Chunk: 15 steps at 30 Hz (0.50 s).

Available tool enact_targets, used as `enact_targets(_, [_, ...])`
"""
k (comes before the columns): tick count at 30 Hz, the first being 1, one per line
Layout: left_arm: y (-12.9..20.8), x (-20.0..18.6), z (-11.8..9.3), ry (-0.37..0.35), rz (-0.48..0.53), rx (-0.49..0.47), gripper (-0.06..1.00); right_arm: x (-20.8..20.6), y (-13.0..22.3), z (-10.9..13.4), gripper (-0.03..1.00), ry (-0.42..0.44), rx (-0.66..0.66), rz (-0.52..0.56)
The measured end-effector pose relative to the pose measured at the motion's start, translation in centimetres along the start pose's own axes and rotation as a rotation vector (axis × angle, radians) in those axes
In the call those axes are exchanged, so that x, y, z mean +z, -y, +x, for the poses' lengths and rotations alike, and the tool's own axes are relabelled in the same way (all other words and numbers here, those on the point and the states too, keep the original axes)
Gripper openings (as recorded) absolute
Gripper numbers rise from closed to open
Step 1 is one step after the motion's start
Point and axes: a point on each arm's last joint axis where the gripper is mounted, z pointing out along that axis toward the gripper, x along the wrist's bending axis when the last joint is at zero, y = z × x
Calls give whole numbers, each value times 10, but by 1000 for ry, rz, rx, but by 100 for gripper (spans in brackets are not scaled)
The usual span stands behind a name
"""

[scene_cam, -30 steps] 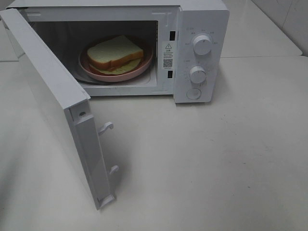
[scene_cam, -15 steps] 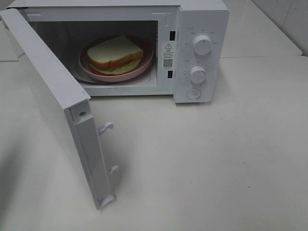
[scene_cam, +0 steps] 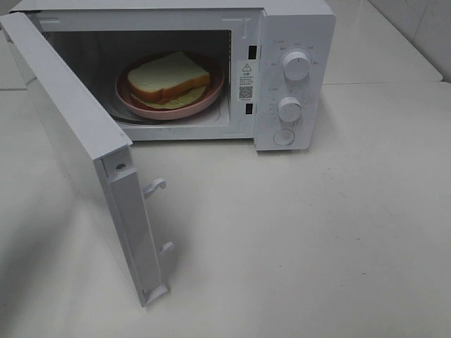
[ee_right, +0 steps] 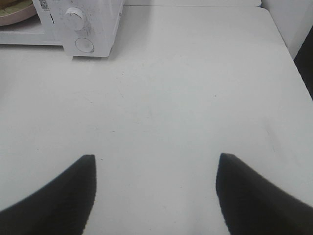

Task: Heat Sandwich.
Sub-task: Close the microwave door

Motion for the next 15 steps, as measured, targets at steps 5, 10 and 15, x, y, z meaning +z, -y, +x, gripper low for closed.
enact_targets(5, [8, 11, -3, 62, -8, -13, 0, 0, 0, 0, 68, 0, 0, 0])
enact_targets(10, [18, 19, -5, 103, -1, -28, 0, 0, 0, 0, 68, 0, 0, 0])
enact_targets(15, [22, 24, -7, 136, -10, -27, 0, 0, 0, 0, 68, 0, 0, 0])
